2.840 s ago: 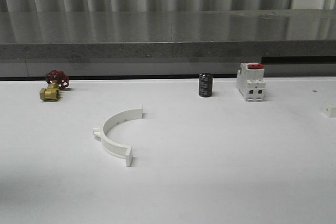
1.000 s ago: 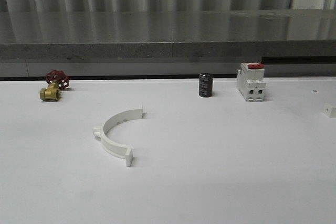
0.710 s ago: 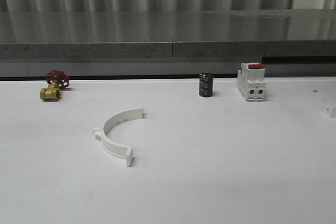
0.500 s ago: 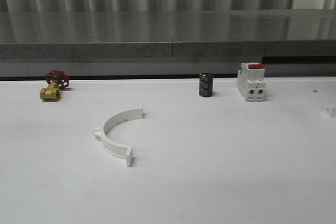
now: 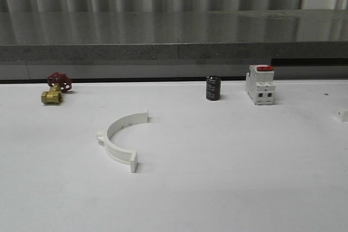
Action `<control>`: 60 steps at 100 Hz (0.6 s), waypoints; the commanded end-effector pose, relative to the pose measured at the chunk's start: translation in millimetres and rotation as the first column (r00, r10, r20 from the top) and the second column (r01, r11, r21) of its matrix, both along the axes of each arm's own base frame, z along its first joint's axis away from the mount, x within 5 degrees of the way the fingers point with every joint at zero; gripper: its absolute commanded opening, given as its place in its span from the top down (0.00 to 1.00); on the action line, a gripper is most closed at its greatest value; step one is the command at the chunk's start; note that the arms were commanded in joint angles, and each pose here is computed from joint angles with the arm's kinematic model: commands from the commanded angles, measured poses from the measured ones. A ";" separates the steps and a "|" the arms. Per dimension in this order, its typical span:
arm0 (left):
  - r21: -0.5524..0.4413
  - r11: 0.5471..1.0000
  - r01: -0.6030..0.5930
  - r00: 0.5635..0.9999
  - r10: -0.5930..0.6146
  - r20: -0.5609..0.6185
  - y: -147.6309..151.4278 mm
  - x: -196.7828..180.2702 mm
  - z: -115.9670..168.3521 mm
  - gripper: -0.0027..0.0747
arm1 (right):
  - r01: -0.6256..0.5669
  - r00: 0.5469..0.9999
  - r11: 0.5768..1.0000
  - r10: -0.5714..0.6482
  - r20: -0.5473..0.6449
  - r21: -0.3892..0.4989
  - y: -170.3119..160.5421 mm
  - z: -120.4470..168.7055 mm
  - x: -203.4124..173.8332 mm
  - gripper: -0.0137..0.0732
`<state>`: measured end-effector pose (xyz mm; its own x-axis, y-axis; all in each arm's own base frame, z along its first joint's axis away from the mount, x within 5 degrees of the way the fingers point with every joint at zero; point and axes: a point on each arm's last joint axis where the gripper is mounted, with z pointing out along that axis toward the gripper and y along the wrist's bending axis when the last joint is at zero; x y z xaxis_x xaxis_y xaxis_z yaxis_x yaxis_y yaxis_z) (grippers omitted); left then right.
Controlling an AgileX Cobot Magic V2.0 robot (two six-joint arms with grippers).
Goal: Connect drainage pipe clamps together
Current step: 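Grasp the second white clamp half's tab with the right gripper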
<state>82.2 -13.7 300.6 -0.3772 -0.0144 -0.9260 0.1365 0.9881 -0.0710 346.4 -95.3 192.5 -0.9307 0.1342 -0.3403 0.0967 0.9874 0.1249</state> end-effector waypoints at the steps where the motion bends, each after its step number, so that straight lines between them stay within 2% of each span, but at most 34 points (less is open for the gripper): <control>1: -0.023 1.000 0.009 0.995 -0.006 0.095 -1.2 2.2 14.7 0.99 | 0.006 0.997 0.999 -0.003 0.079 -0.038 -5.5 15.1 5.6 0.28; 42: -0.023 1.000 0.009 0.995 -0.006 0.095 -1.2 2.2 14.7 0.99 | 0.000 1.000 1.000 0.000 -0.003 -0.024 -8.6 -19.6 12.2 0.30; 49: -0.023 1.000 0.009 0.995 -0.006 0.095 -1.2 2.2 14.7 0.99 | 0.000 1.000 1.000 0.000 -0.007 -0.022 -8.6 -20.5 12.2 0.37; 60: -0.023 1.000 0.009 0.995 -0.006 0.095 -1.2 2.2 14.7 0.99 | -0.005 1.000 1.000 0.005 -0.025 -0.013 -7.7 -21.0 10.7 0.56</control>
<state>82.2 -13.7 300.6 -0.3772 -0.0144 -0.9260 0.1365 0.9881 -0.0710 355.6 -100.3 154.7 -0.9517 0.1320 -0.2772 0.1030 0.9878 0.1169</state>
